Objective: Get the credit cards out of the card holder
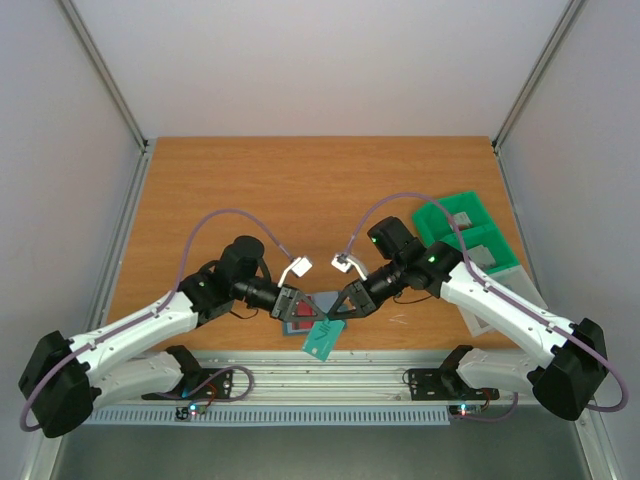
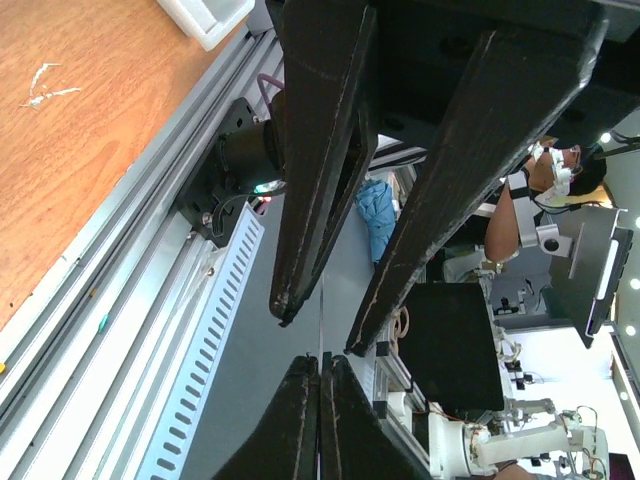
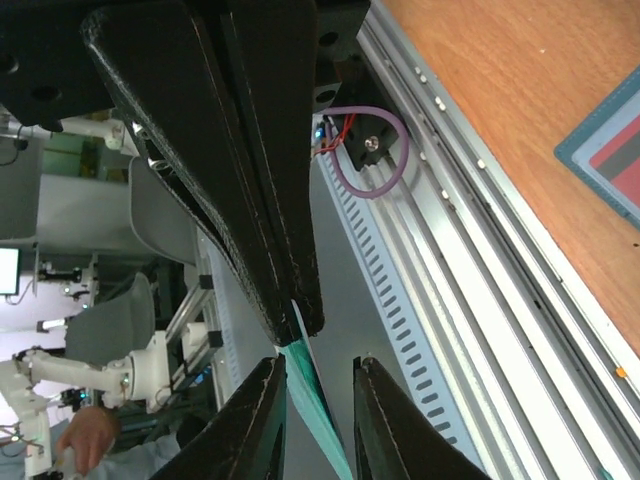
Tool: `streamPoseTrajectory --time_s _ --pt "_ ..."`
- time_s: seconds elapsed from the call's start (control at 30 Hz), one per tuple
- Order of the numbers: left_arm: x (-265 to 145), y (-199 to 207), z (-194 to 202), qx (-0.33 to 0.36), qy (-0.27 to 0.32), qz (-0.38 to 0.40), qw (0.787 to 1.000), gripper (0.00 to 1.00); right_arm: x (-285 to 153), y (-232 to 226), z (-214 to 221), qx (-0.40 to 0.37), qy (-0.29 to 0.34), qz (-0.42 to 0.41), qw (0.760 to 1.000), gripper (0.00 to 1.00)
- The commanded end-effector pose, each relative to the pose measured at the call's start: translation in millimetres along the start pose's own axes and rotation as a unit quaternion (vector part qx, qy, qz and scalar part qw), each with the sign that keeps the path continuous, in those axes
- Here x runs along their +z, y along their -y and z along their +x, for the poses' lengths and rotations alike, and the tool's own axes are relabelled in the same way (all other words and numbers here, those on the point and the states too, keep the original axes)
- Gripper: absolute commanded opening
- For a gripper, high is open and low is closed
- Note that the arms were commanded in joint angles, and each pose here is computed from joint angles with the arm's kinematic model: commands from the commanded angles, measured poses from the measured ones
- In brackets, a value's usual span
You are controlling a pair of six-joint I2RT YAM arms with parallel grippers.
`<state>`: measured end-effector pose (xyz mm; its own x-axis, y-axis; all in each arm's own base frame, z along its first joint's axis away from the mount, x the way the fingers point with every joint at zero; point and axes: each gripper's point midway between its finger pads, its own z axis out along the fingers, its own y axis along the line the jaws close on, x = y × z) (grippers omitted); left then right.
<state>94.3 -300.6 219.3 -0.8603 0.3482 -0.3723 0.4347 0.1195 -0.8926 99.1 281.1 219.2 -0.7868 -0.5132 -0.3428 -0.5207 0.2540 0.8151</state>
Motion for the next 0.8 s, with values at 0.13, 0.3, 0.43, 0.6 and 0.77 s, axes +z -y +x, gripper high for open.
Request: streamPoseTrajectory --time_s 0.13,0.3,0.43,0.6,0.77 --pt "-5.4 25.0 -12.3 0.060 0.018 0.017 0.998 0.01 -0.7 -10.6 0.6 -0.016 0.000 -0.031 0.999 0.02" --pt "-8.1 22.9 -17.3 0.057 0.034 -0.002 0.998 0.02 -1.8 -7.2 -1.4 -0.009 0.011 -0.017 1.000 0.01" --pt "-13.2 14.2 -26.6 0.056 0.057 -0.052 0.995 0.21 -0.7 -1.4 -6.3 0.009 0.033 -0.008 0.999 0.01" --pt "-21.7 14.7 -35.6 0.067 0.089 -0.082 0.990 0.45 -5.0 3.6 -14.4 0.018 0.072 0.014 0.997 0.01" --pt "-34.8 9.1 -40.2 0.073 0.111 -0.137 0.982 0.72 -10.8 24.3 -20.4 0.059 0.113 0.070 0.989 0.01"
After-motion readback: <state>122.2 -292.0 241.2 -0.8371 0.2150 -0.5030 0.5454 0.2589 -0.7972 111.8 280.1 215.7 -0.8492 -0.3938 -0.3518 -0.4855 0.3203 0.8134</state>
